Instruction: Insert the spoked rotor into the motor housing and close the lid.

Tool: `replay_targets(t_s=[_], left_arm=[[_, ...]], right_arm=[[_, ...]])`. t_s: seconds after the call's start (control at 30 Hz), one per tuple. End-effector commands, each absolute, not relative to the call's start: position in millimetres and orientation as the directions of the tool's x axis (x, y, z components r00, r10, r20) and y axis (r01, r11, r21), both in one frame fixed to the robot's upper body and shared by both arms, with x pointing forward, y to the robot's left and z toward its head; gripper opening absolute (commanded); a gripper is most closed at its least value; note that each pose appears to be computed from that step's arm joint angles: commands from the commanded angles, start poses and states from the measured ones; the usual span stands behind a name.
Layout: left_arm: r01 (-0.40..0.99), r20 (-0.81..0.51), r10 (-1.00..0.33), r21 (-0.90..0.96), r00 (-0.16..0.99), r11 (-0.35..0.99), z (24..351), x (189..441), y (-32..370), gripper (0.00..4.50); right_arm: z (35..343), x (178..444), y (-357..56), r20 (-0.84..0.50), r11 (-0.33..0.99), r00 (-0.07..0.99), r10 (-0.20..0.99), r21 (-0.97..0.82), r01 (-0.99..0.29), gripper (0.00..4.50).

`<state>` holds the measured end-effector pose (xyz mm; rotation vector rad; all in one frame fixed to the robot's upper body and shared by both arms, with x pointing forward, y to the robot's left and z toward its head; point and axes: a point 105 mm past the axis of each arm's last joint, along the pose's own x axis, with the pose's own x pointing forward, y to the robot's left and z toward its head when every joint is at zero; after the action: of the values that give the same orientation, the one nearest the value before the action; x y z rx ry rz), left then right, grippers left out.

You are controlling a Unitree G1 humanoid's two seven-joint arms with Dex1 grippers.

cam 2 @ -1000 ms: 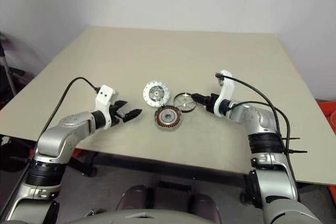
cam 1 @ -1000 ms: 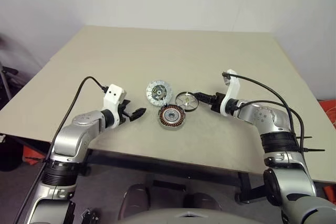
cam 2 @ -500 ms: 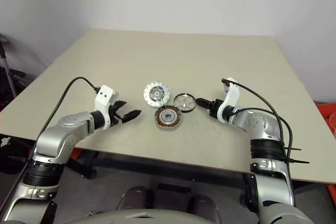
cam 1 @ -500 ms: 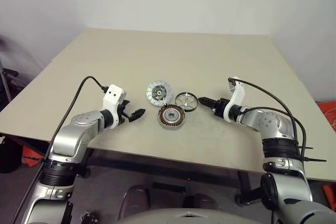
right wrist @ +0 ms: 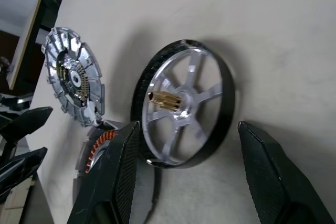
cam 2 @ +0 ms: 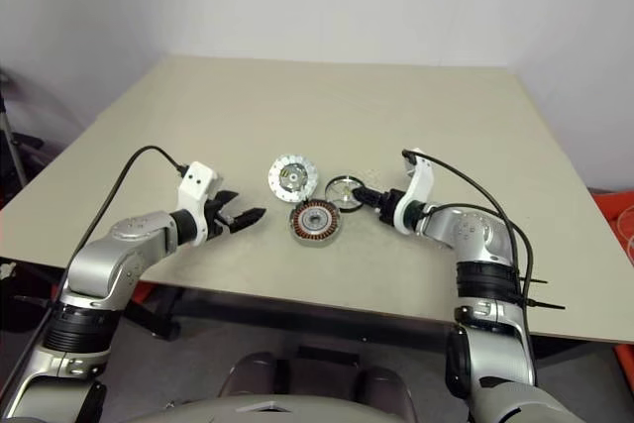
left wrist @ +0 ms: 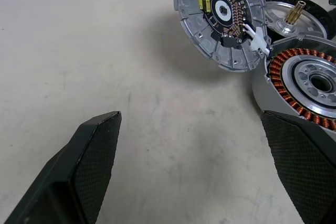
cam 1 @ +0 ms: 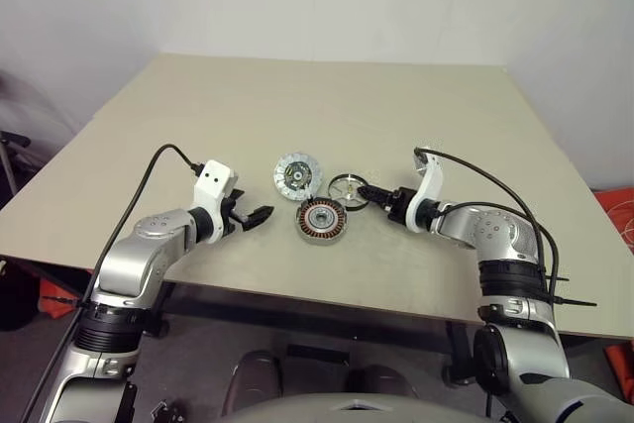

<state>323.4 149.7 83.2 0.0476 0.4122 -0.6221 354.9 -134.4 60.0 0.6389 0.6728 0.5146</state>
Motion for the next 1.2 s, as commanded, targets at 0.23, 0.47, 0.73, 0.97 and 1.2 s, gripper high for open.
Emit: replay_targets(t_s=[0.23, 0.47, 0.73, 0.97, 1.2], left_arm=[[0.578, -0.343, -0.549, -0.024, 0.762, 0.816, 98.7, 326.0, 151.5, 4.50], [0.578, -0.343, -0.549, -0.019, 0.762, 0.815, 99.1, 326.7, 151.5, 4.50], [0.580, -0.345, -0.550, -0.016, 0.761, 0.814, 97.9, 327.0, 150.5, 4.50], [0.581, -0.344, -0.550, -0.014, 0.761, 0.814, 97.7, 327.1, 150.1, 4.50], [0.582, -0.346, -0.551, -0.019, 0.759, 0.813, 97.0, 327.3, 148.4, 4.50]], right_arm=[[75.0, 362.5, -120.0, -0.352, 0.671, 0.685, 0.638, 0.690, -0.270, 2.48], [74.9, 364.7, -122.3, -0.352, 0.683, 0.703, 0.618, 0.682, -0.260, 0.19], [89.5, 377.5, -128.7, -0.279, 0.676, 0.763, 0.583, 0.687, -0.265, 0.04], [87.8, 381.2, -130.7, -0.288, 0.696, 0.771, 0.568, 0.668, -0.263, 0.04], [137.1, 407.0, -153.6, 0.027, 0.744, 0.924, 0.381, 0.585, -0.323, 0.04]])
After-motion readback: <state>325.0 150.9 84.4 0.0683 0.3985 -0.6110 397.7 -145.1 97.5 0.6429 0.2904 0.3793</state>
